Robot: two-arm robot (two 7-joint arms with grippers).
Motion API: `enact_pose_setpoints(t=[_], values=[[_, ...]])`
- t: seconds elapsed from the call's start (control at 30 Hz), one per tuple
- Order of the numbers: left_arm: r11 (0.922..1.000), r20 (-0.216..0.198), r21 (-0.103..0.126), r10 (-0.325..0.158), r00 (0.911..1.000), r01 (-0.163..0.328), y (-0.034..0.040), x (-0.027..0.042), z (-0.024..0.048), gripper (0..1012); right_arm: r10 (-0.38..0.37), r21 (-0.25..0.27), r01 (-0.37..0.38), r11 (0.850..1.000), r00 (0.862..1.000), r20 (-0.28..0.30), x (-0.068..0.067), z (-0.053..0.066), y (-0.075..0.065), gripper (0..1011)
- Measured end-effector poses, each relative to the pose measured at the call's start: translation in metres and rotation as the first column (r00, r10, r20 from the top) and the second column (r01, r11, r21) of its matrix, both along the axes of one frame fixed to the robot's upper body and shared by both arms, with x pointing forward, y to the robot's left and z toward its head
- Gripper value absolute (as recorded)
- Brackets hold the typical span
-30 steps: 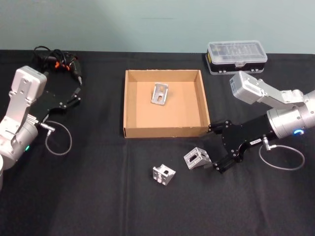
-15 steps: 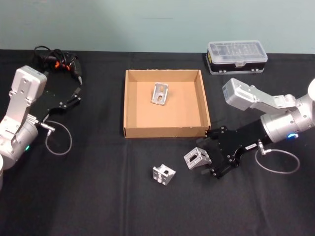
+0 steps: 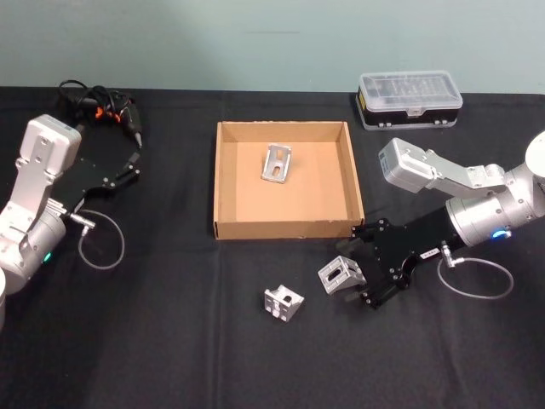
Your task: Use one hand to pick up the angle iron from the table and place it into the box.
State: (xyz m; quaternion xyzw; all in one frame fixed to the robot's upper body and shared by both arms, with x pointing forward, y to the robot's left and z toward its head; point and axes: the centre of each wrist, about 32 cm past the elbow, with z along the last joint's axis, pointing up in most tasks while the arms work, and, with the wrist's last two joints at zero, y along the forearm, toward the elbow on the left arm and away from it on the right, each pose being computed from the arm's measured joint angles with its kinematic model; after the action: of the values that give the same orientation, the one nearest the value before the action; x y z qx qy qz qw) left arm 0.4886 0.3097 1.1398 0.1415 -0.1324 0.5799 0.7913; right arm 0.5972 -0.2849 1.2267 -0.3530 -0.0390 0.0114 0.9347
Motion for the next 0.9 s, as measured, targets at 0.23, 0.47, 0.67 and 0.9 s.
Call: enact_pose_setpoints(t=[0.23, 0.47, 0.67, 0.9], values=[[1.0, 0.0, 0.0, 0.0, 1.0, 0.0, 0.0, 0.0, 0.0, 1000, 0.006, 0.0, -0.006, 1.0, 1.0, -0.005, 0.001, -0.003, 0.003, 1000], [1.0, 0.0, 0.0, 0.0, 1.0, 0.0, 0.0, 0.0, 0.0, 1000, 0.006, 0.0, -0.006, 1.0, 1.0, -0.007, 0.003, -0.005, 0.004, 1000], [1.0, 0.0, 0.0, 0.0, 1.0, 0.0, 0.0, 0.0, 0.0, 1000, 0.001, -0.002, -0.001, 1.0, 1.0, -0.002, 0.006, -0.005, 0.003, 1000], [1.0, 0.0, 0.0, 0.0, 1.0, 0.0, 0.0, 0.0, 0.0, 1000, -0.01, -0.007, 0.01, 1.0, 1.0, 0.002, 0.011, -0.006, 0.0, 1000]])
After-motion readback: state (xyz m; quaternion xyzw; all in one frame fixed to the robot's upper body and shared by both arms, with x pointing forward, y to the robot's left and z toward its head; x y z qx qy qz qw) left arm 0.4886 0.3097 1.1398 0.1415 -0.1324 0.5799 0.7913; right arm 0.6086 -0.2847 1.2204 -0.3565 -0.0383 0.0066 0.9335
